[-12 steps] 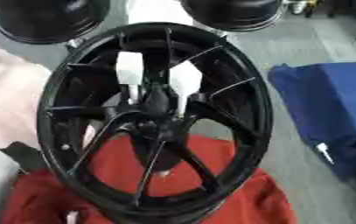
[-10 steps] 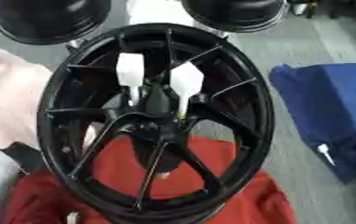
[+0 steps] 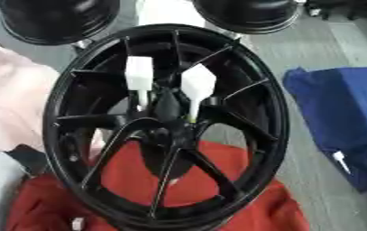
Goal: Pull the pin out of the wheel hub.
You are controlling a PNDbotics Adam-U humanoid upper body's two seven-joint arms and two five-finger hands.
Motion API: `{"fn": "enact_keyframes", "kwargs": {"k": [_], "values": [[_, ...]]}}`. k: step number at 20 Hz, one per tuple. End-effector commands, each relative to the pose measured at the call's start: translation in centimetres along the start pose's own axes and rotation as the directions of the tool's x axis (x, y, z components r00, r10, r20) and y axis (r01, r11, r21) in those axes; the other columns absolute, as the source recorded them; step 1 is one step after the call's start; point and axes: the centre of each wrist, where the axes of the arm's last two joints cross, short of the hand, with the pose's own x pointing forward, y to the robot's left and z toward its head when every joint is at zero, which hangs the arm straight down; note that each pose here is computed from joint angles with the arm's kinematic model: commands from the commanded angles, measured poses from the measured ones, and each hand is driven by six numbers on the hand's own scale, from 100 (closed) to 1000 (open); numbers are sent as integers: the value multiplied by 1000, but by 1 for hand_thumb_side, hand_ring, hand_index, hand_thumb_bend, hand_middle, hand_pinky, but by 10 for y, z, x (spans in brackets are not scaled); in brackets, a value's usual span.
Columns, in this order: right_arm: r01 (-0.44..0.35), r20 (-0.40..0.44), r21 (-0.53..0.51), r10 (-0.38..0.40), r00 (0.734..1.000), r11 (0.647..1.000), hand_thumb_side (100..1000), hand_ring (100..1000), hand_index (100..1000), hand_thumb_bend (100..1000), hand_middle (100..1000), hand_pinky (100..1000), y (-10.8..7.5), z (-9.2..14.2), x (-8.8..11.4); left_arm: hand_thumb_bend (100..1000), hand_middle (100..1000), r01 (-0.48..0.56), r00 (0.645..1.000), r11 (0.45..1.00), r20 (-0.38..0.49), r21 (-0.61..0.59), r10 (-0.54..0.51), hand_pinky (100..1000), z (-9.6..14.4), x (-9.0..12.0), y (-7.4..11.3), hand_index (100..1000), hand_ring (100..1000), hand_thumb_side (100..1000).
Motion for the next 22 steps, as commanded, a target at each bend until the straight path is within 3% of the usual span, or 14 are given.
{"fn": "enact_keyframes", "kwargs": {"k": [1, 6, 7, 12, 19, 22], "values": [[-87, 46, 60, 85, 995, 994, 324, 793, 714, 304, 658, 876, -13, -5, 13, 476, 588, 11, 999, 1000, 36, -8, -10, 692, -4, 9, 3, 691, 620, 649], [-163, 109, 178, 146, 983, 970, 334, 800, 724, 327, 672, 876, -14, -17, 18, 476, 588, 15, 999, 1000, 28, -14, -15, 692, -4, 8, 3, 691, 620, 649], [-168, 113, 184, 149, 982, 968, 346, 820, 749, 383, 710, 879, -14, -17, 18, 475, 589, 16, 1000, 1000, 27, -15, -15, 693, -4, 8, 3, 691, 620, 651], [-303, 278, 294, 222, 934, 906, 349, 833, 765, 416, 735, 884, -8, -34, 45, 474, 590, 17, 1000, 999, 22, -43, -16, 693, -6, 9, 1, 691, 621, 653], [-390, 403, 429, 214, 890, 815, 353, 839, 775, 438, 747, 886, 19, -70, 37, 473, 591, 19, 1000, 999, 20, -44, -18, 694, -6, 9, 1, 691, 621, 654], [-410, 427, 479, 203, 881, 776, 357, 845, 781, 442, 756, 890, 23, -75, 27, 472, 591, 19, 1000, 999, 20, -43, -18, 694, -6, 9, 2, 691, 622, 654]]}}
